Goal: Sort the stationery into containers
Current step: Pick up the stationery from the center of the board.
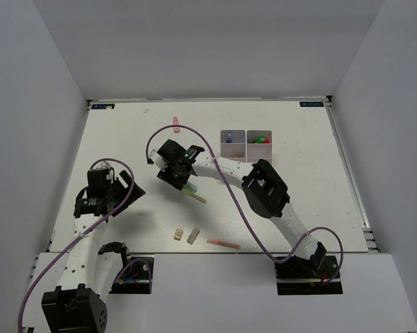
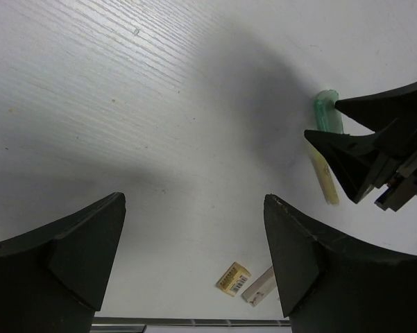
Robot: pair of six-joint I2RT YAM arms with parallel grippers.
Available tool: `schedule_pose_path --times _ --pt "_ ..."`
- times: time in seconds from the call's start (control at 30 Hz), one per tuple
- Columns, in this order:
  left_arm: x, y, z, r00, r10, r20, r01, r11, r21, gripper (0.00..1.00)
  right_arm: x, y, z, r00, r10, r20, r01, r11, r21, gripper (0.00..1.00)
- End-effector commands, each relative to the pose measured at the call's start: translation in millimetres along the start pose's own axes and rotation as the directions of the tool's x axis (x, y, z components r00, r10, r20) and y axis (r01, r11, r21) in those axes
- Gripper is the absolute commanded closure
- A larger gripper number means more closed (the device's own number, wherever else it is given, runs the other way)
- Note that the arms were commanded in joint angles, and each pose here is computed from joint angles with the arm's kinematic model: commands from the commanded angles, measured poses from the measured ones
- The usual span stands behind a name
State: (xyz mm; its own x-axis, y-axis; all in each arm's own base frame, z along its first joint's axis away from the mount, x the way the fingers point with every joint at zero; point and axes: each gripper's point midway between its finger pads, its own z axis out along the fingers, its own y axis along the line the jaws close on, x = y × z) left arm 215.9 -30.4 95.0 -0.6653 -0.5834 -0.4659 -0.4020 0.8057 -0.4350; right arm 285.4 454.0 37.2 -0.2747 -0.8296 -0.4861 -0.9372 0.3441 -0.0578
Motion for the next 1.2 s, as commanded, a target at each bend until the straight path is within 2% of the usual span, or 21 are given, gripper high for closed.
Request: schedule_pose_path --times 0.0,0.33,0.47,0.83,0.93,1.0,1.17 --pt "-3 0 -1 1.000 0.010 0.018 -0.010 1.000 0.006 0.09 -8 -19 8 0.999 0.022 0.027 -0.024 0.997 0.079 0.50" --pt "-4 -1 -1 1.000 0.011 0.024 -0.012 1.000 0.011 0.09 -10 -29 -1 0.999 -0.001 0.051 -0.005 0.993 0.120 0.50" --pt "-4 0 -1 1.000 0.011 0.026 -0.011 1.000 0.008 0.09 0 -28 5 1.000 0.005 0.015 -0.006 0.994 0.108 0.50" --pt "-4 0 -2 1.000 0.012 0.026 -0.013 1.000 0.008 0.09 49 14 24 0.986 0.071 -0.151 -0.089 0.989 -0.120 0.53" --pt "-3 0 -1 1.000 0.012 0.022 -0.012 1.000 0.007 0.09 64 13 26 0.980 0.073 -0.186 -0.095 0.989 -0.111 0.58" --pt "-4 0 -2 1.000 0.011 0.026 -0.011 1.000 0.007 0.09 70 13 27 0.978 0.074 -0.195 -0.095 0.991 -0.099 0.66" --pt "-3 0 -1 1.000 0.013 0.024 -0.013 1.000 0.004 0.09 82 -4 28 0.973 0.075 -0.220 -0.076 0.997 0.002 0.90"
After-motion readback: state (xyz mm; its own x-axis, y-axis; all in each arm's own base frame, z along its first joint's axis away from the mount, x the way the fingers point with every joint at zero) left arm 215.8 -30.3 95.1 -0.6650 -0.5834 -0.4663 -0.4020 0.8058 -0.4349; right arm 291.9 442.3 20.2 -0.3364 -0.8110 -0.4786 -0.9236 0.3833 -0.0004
